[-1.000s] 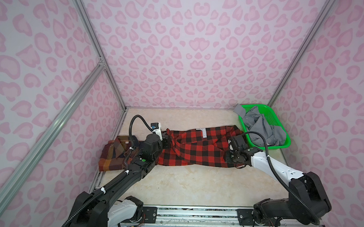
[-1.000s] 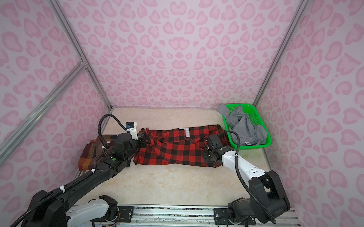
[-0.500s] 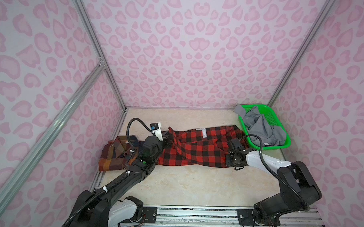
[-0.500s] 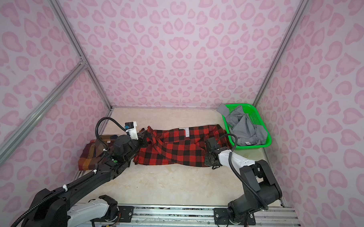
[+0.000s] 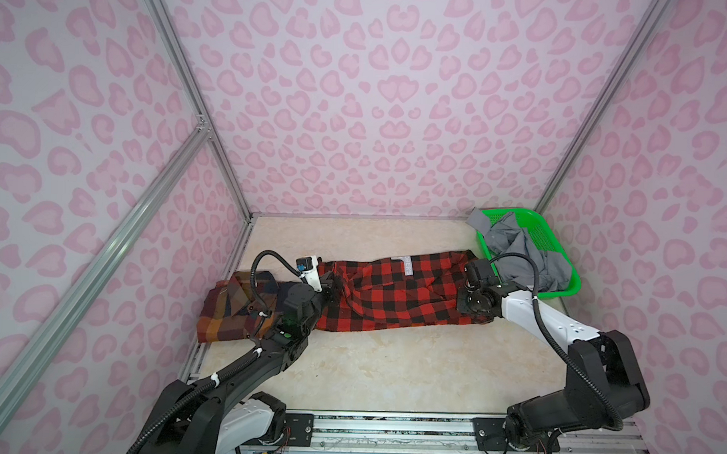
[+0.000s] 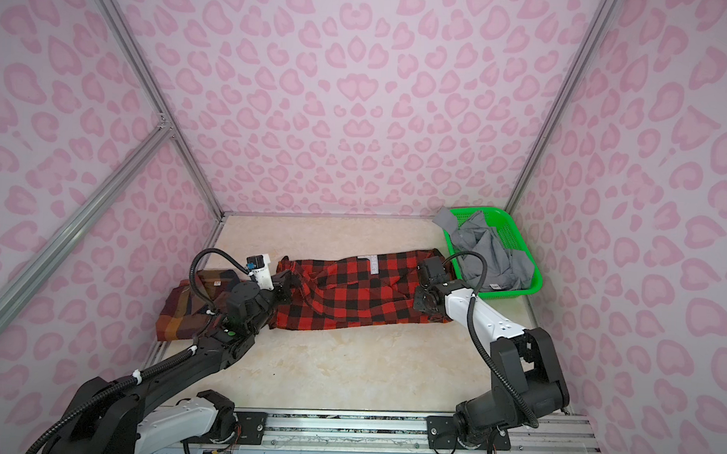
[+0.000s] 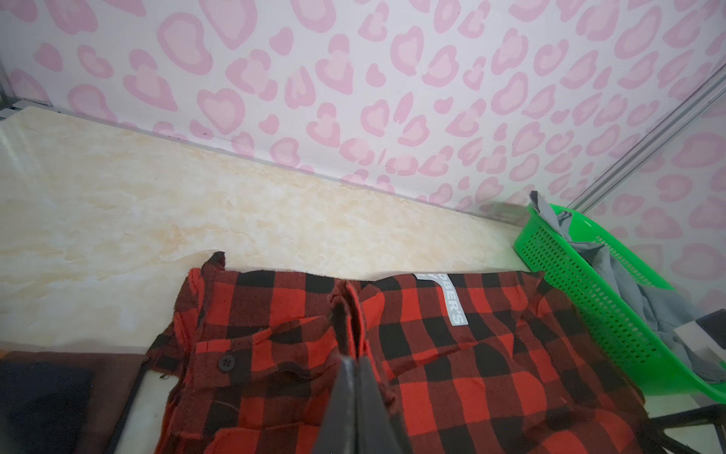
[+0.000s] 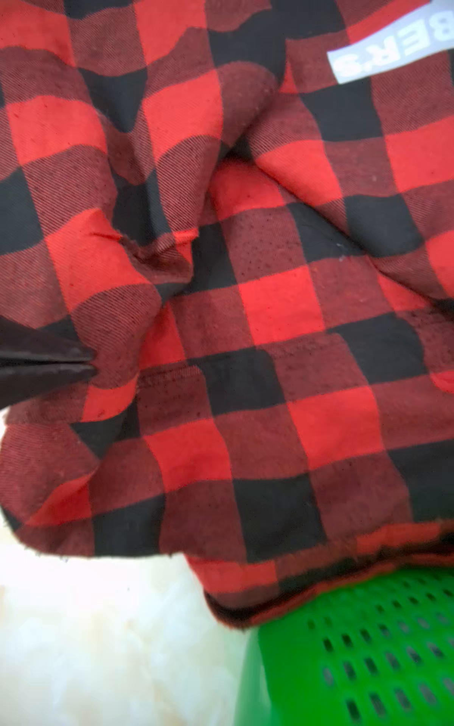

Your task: Fold and stack the long sleeve shirts

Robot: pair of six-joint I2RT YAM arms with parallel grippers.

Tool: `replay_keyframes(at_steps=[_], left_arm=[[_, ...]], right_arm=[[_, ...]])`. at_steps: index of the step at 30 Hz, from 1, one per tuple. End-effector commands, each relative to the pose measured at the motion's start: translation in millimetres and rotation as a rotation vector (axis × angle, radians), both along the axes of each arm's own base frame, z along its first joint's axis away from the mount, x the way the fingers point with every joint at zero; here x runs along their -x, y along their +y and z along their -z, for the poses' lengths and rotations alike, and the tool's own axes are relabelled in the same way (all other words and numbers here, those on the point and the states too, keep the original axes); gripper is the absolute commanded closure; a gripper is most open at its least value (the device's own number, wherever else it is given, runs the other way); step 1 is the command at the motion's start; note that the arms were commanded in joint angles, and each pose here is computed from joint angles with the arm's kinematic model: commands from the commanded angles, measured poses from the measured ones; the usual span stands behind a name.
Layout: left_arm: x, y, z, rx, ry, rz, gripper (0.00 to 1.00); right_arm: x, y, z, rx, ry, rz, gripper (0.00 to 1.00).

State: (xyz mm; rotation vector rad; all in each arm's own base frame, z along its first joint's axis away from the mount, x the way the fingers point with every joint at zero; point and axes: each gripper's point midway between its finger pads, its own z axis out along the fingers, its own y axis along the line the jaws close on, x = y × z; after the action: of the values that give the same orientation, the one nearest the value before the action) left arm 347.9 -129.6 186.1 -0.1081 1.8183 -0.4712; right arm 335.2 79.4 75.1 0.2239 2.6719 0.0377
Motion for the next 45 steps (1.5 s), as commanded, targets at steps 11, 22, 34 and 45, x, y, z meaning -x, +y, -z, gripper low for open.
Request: replay_keyframes(at_steps=[11,22,34,45], left_arm=[[13,23,28,0.022,0.01,-0.089,0.96],[25,44,48,-0.006,0.063,-0.171,0.61],[23,45,59,-0.044,0.208,-0.199,0.32],[15,31,126,-0.096,0.532,-0.196,0.31]], right_arm=[[9,-19,37,0.043,0.103,0.037,1.0],[9,-13,17,-0.031,0.059,0.044,0.89],[-11,36,-1,-0.192,0.024,-0.09,0.66],[-34,106,18,-0.209,0.01,-0.219,0.65]])
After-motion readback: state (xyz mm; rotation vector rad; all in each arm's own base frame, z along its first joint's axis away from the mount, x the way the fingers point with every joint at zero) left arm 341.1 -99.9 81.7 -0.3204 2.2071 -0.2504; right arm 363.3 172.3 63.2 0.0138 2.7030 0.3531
